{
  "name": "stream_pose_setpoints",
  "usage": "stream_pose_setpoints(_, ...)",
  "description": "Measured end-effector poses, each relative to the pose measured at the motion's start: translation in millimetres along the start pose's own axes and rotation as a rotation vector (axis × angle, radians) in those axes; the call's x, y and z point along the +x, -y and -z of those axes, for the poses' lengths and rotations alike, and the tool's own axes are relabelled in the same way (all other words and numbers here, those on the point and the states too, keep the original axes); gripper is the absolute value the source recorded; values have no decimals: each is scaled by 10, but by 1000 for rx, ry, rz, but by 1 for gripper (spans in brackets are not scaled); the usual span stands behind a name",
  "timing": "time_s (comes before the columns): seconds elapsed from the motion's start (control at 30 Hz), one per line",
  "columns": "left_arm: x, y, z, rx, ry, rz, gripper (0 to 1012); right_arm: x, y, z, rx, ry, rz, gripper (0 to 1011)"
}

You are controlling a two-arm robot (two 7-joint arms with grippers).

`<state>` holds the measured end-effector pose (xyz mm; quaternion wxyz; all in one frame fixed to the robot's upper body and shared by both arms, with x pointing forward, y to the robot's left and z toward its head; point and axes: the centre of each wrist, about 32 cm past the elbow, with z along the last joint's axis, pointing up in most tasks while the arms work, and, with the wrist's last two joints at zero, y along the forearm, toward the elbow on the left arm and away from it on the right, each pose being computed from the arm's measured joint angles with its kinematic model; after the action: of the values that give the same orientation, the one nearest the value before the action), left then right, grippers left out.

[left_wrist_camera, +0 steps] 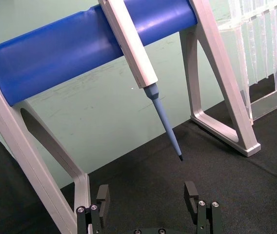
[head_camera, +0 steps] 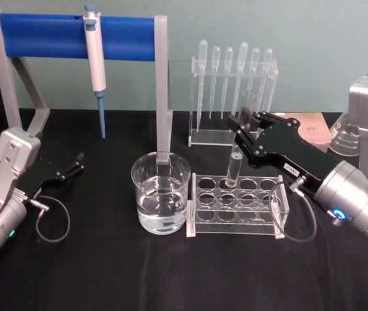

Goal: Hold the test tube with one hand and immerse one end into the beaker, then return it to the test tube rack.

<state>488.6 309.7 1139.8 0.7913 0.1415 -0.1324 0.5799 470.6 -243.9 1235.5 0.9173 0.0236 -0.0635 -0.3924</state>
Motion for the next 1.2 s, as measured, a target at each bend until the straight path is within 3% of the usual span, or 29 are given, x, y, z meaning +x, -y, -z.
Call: stream_pose_setpoints(1.2, 0, 0, 0, 0, 0, 0, 1000, 1, 1, 0, 1, 2, -1, 225)
